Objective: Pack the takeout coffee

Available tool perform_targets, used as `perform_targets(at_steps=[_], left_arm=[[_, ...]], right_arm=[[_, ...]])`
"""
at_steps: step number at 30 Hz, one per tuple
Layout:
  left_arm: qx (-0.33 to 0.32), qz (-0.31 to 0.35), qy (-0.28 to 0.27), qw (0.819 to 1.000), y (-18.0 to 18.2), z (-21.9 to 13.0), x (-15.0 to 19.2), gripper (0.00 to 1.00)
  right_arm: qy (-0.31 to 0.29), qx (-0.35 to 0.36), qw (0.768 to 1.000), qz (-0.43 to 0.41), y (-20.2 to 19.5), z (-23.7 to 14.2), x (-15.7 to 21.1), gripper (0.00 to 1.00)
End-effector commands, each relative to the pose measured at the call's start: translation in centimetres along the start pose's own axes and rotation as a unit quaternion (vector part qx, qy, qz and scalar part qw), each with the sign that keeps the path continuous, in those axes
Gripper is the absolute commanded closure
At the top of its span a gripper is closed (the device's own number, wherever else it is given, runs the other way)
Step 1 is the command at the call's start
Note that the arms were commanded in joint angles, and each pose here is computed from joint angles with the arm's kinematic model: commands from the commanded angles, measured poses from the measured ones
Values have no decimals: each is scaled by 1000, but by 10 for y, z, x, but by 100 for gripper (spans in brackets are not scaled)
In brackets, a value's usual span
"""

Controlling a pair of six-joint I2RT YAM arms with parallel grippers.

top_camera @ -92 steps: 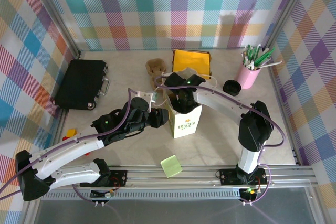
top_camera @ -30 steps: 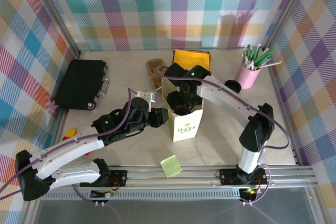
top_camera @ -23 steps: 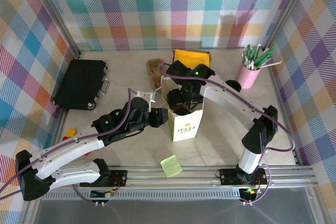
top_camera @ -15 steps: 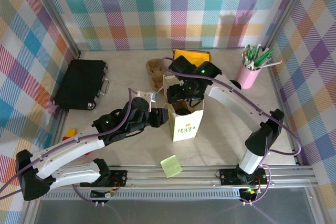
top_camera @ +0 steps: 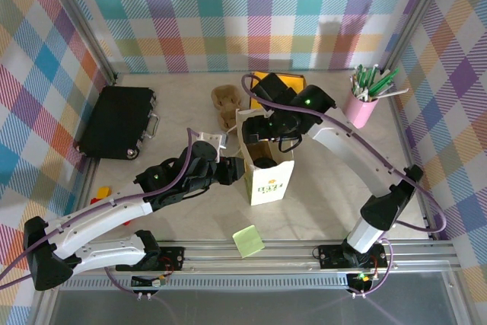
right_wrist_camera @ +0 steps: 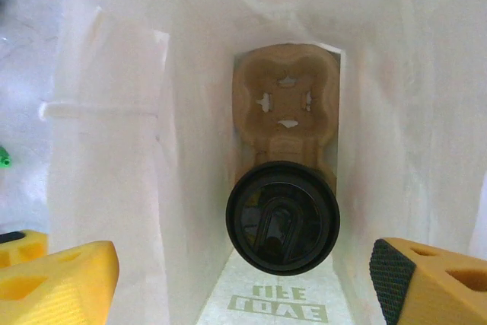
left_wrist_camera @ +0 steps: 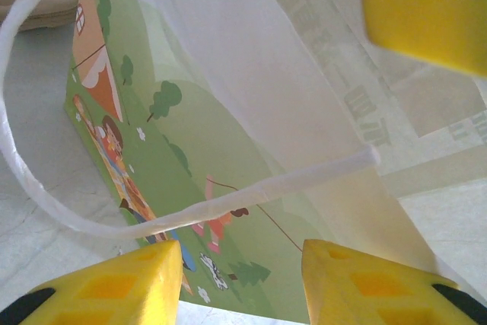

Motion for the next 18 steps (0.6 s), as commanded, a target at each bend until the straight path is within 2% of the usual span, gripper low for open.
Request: perform_targets(at_steps=[1,18], left_arm=[[-4,6,1,1000,-1,0,0,55],[-3,8,1,1000,-4,-2,-3,55]], right_arm=[[-12,-15,1000,-7,0,-23,2,13],[-91,-59,994,-23,-4,-83,-5,13]])
Point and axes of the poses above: each hand's point on the last joint's axis, 136 mm out from that joint toward the fingers, its own z axis out along the fingers, its own y axis along the line the jaws close on, x = y × z, the point moved 8 cm from there along -z, back along the fingers, and after that the axes turned 1 degree about -z, right-handed, at the moved point
